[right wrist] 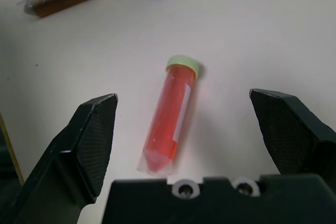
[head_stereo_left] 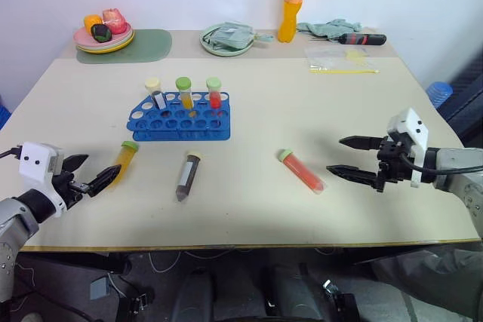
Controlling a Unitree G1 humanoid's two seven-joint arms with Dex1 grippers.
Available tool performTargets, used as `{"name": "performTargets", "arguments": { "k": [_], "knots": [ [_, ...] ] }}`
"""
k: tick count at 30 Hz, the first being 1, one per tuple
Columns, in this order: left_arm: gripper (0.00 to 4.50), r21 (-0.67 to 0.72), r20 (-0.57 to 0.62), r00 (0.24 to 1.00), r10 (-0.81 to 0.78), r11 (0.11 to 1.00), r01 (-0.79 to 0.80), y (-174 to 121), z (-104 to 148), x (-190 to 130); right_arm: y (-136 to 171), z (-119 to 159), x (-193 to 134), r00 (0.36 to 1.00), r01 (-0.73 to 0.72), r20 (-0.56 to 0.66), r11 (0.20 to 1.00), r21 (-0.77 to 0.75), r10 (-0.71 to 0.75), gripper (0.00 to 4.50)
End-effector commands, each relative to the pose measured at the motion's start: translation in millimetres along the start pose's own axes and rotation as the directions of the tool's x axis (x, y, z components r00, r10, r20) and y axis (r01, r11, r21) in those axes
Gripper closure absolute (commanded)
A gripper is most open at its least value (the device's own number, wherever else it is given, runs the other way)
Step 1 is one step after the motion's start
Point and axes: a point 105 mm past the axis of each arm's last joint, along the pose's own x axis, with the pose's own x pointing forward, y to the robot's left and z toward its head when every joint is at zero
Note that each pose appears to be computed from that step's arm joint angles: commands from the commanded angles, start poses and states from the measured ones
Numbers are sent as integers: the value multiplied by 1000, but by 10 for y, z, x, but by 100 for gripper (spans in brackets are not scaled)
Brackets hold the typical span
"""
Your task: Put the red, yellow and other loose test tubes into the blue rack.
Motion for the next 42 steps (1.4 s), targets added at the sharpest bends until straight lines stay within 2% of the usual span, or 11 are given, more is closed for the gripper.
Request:
{"name": "performTargets", "arguments": {
  "k": [1, 3, 9, 14, 25, 31, 32, 33, 36, 40, 42],
  "knots": [
    [1, 34, 65, 992, -112, 993, 110, -275, 158, 139, 151, 184, 66, 1000, 7, -26, 997, -78, -9, 1],
    [1, 34, 71, 982, -173, 985, 170, -398, 164, 200, 226, 221, 119, 999, 10, -49, 998, -66, -13, 1],
    [1, 76, 36, 885, -463, 885, 460, -987, 129, 408, 232, 269, 323, 952, 126, -288, 989, 72, -101, 1],
    [1, 94, 26, 820, -572, 818, 568, -1241, 92, 540, 163, 339, 540, 902, 166, -417, 982, 93, -114, 1],
    [1, 140, -20, 691, -722, 683, 717, -1682, -84, 379, 65, 233, 913, 798, 217, -600, 954, 204, -53, 1],
    [1, 140, -29, 695, -718, 686, 714, -1749, -161, 313, 137, 100, 1002, 759, 239, -650, 947, 216, -44, 1],
    [0, 139, -26, 698, -715, 689, 711, -1748, -160, 310, 157, 92, 1011, 757, 237, -652, 947, 218, -39, 58],
    [0, 139, -25, 700, -714, 691, 710, -1748, -159, 308, 178, 91, 1018, 756, 232, -653, 948, 218, -35, 89],
    [0, 143, -25, 707, -707, 697, 702, -1729, -160, 312, 226, 107, 1039, 756, 223, -653, 950, 217, -28, 230],
    [0, 149, -26, 726, -687, 716, 682, -1673, -165, 330, 290, 190, 1090, 799, 206, -602, 942, 264, -6, 230],
    [0, 146, -23, 754, -657, 744, 652, -1585, -173, 339, 371, 434, 1146, 875, 151, -483, 955, 257, -8, 230]
  ]
}}
